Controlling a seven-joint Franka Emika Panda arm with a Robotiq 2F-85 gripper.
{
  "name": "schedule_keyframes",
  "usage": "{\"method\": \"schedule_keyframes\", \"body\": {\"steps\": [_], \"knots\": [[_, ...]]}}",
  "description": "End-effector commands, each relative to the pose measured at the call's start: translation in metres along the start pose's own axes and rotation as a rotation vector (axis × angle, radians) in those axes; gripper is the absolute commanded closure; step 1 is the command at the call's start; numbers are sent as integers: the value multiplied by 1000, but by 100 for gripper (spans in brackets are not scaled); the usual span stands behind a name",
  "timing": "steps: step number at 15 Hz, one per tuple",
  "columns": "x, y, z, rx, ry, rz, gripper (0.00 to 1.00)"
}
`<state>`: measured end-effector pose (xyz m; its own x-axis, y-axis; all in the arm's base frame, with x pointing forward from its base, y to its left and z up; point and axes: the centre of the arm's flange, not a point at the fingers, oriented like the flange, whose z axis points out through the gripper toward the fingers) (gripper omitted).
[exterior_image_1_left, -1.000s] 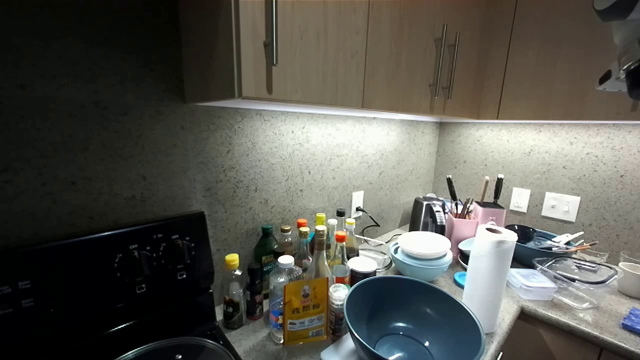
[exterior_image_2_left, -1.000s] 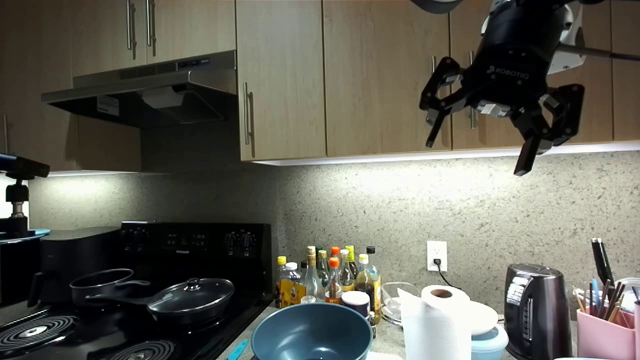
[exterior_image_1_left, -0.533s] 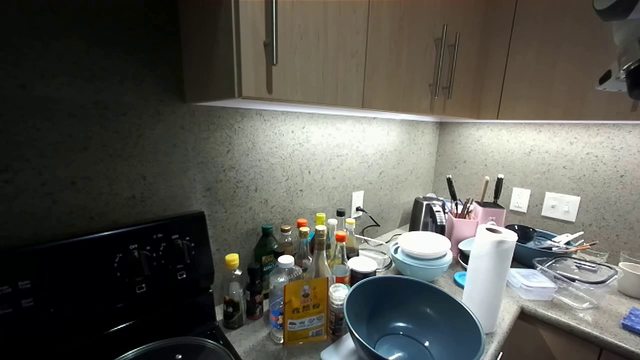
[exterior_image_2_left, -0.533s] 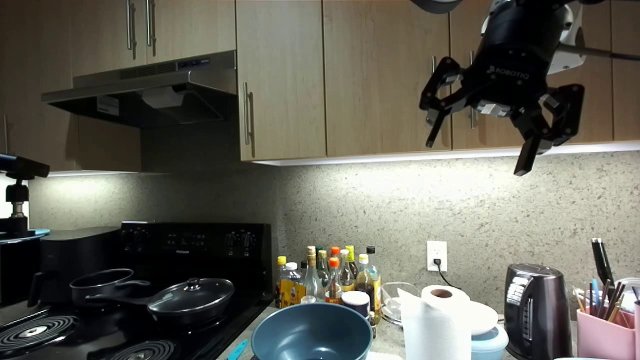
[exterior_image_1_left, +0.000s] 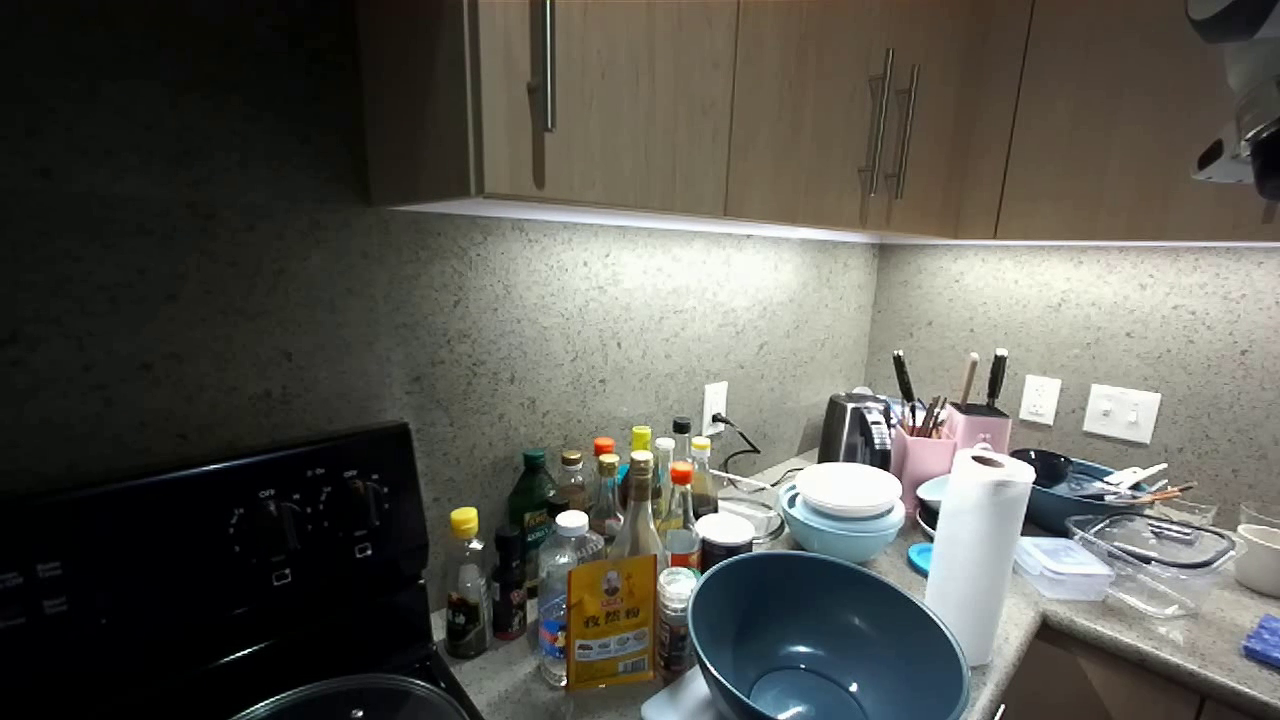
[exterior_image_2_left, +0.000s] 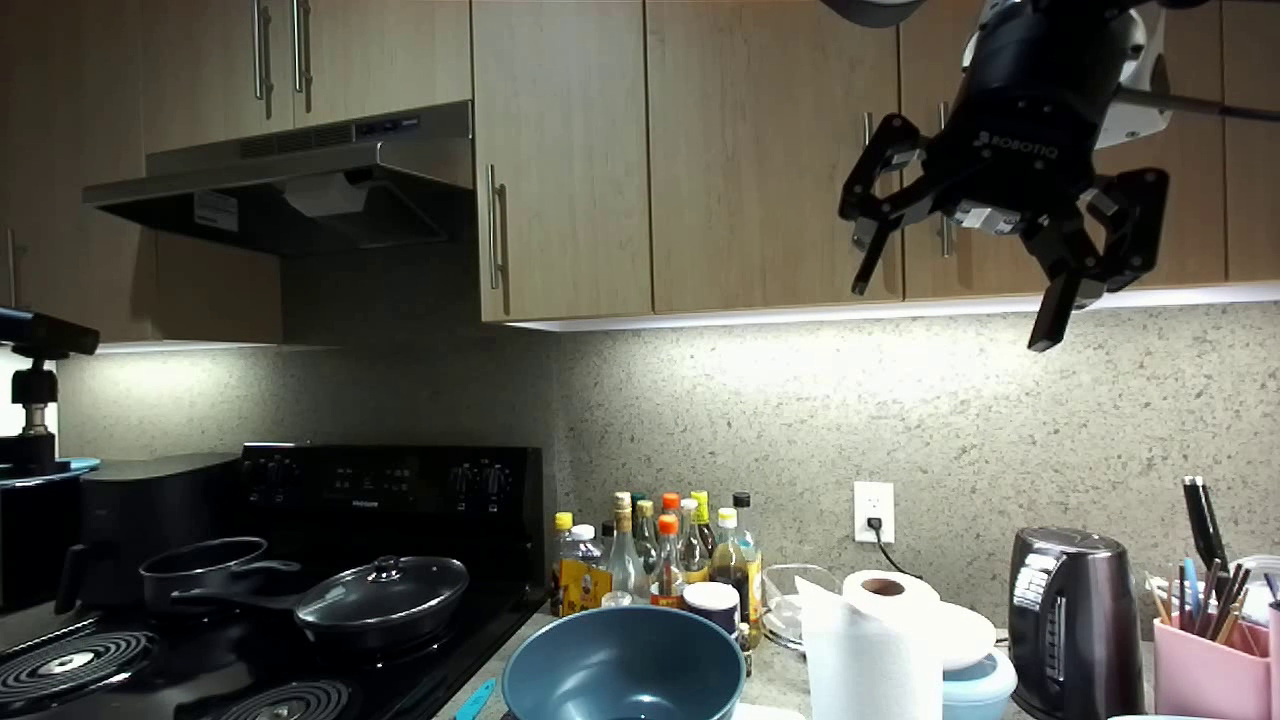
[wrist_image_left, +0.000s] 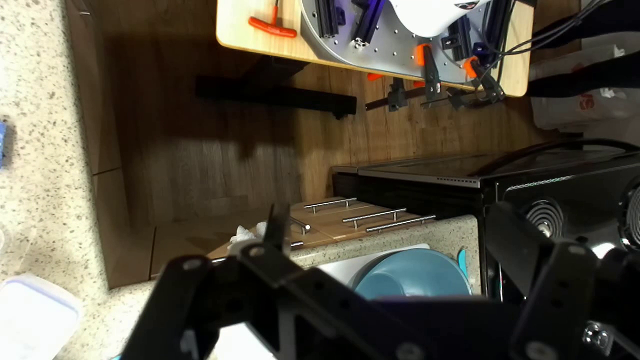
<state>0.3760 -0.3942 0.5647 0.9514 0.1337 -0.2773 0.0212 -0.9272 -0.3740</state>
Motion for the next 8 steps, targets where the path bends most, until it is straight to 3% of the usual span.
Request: {"method": "schedule_keyframes", "body": {"steps": [1, 8], "knots": [[0, 0, 0, 0, 0, 0, 0], [8, 4, -3, 10, -10, -23, 0]]}}
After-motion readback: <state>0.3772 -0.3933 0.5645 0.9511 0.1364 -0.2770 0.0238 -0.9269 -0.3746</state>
